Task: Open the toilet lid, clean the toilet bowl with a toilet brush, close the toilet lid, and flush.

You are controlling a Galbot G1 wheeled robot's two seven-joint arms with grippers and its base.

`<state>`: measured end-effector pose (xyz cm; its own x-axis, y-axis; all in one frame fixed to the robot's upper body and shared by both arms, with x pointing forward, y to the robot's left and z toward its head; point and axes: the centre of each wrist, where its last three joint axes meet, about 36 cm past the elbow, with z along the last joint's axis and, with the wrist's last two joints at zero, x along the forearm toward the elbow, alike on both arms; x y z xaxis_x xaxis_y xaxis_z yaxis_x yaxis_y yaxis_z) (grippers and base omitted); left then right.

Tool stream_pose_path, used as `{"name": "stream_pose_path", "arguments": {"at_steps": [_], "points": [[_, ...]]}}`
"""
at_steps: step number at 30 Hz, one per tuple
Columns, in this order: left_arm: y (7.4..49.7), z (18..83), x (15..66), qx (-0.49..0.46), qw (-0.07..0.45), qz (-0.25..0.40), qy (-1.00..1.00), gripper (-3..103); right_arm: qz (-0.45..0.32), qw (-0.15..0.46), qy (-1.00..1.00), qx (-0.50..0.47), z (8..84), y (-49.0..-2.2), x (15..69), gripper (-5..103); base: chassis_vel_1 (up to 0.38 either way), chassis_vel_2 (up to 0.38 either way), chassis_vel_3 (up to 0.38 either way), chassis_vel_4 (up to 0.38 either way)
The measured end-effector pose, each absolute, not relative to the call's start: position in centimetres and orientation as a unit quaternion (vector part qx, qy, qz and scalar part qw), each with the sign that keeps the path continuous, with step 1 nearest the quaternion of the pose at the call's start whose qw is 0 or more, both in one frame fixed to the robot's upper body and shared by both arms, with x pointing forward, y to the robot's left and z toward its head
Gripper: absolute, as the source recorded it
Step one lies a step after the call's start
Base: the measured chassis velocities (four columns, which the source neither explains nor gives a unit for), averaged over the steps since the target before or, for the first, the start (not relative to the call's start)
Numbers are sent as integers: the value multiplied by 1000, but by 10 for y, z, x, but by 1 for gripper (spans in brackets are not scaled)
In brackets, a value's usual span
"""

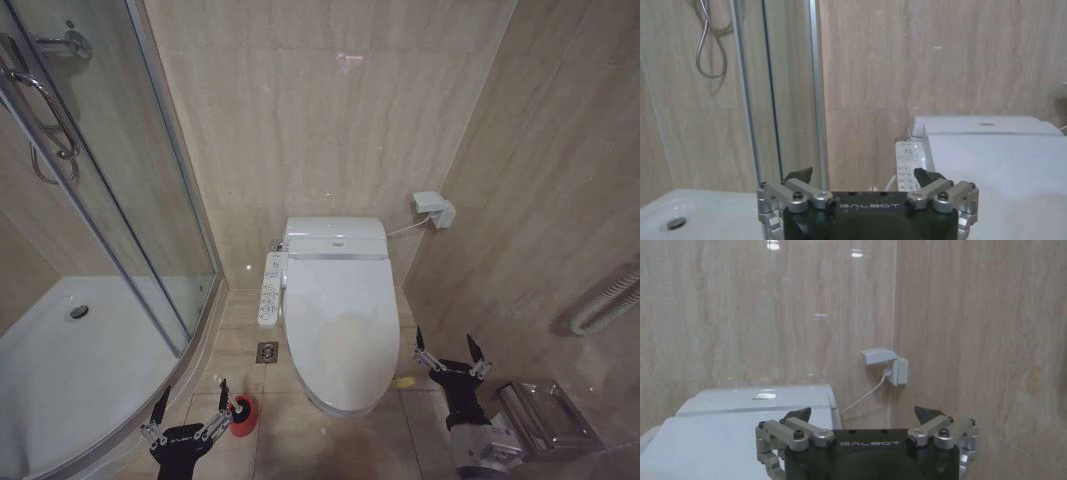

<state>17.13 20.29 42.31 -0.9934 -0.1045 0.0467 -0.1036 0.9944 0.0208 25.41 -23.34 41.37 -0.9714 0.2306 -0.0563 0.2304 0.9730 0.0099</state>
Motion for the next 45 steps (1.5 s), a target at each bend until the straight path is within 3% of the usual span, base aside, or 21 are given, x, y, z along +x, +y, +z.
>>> {"name": "stream_pose_path", "arguments": {"at_steps": [38,45], "points": [[203,423,171,52,24,-9,-998,99,2,29,993,116,414,-233,254,100,0,0,0,0],[224,427,193,55,11,-14,-998,99,2,28,993,116,414,-233,254,100,0,0,0,0]]}}
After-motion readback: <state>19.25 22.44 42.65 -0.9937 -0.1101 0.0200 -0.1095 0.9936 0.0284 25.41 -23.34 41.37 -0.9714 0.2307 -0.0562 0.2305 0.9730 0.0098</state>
